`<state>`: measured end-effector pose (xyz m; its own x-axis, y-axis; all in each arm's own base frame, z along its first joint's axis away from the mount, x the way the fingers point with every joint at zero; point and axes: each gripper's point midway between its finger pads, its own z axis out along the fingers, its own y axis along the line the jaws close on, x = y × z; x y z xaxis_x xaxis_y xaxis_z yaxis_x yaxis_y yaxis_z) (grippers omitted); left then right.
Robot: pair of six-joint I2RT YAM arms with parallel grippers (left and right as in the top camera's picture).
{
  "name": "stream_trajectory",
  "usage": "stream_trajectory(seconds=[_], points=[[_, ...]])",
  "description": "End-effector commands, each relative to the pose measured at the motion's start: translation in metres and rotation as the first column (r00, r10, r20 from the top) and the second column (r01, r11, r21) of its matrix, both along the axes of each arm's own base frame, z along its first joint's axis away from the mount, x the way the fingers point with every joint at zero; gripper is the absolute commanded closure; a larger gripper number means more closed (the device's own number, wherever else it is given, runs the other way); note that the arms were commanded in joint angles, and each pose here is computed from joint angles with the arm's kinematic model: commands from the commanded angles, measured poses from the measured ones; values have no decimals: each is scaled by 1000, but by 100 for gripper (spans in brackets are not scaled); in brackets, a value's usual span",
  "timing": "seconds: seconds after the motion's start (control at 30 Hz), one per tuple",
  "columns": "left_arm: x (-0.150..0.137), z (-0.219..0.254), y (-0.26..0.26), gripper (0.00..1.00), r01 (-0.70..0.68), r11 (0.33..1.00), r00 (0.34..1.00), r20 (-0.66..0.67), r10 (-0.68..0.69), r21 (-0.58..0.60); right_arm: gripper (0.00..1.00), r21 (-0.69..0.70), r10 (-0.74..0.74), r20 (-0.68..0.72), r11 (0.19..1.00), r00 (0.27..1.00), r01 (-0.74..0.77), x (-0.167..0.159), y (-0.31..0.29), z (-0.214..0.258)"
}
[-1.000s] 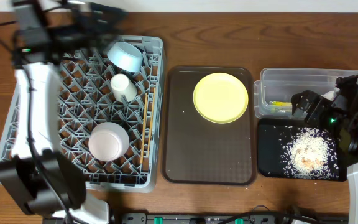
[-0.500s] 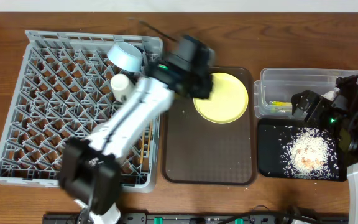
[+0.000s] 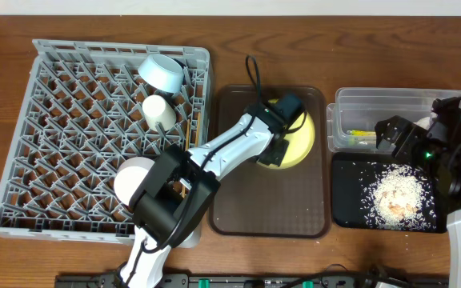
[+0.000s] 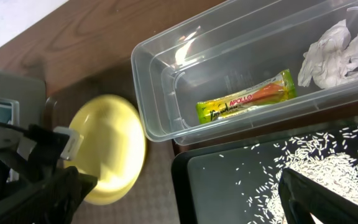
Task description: Sort waste into correct bins and load items into the dishwasher
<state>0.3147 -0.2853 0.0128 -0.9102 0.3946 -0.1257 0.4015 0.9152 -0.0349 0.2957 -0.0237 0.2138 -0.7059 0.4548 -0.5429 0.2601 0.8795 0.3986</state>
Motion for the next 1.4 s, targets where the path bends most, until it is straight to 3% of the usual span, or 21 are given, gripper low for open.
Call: stream_trajectory(seconds=[0.0, 0.17, 0.3, 0.4, 0.5, 0.53, 0.6, 0.93, 1.37], points=[[-17, 1, 24, 92, 31, 995, 997, -67, -24, 98, 1, -1, 4, 15, 1000, 1000, -4, 1, 0, 5], [-43, 3, 49, 92, 60, 979, 984, -175, -25, 197, 1, -1, 4, 15, 1000, 1000, -4, 1, 0, 5], [-39, 15, 45, 91, 55, 983, 989, -147, -29, 173, 1, -1, 4, 15, 1000, 1000, -4, 1, 0, 5], [-31, 38, 37, 83, 41, 992, 995, -92, -30, 122, 1, -1, 4, 15, 1000, 1000, -4, 1, 0, 5], [-32, 69, 15, 64, 33, 999, 998, -58, -34, -26, 1, -1, 4, 15, 1000, 1000, -4, 1, 0, 5], [-36, 89, -7, 43, 54, 986, 997, -48, -62, -157, 1, -1, 4, 15, 1000, 1000, -4, 1, 0, 5], [-37, 103, -25, 32, 85, 967, 996, -16, -92, -239, 1, -1, 4, 15, 1000, 1000, -4, 1, 0, 5], [-34, 77, -81, 31, 204, 937, 976, 137, -171, -283, 1, -1, 4, 15, 1000, 1000, -4, 1, 0, 5], [-16, -8, -76, 33, 143, 986, 978, 165, -127, -86, 1, -1, 4, 15, 1000, 1000, -4, 1, 0, 5]])
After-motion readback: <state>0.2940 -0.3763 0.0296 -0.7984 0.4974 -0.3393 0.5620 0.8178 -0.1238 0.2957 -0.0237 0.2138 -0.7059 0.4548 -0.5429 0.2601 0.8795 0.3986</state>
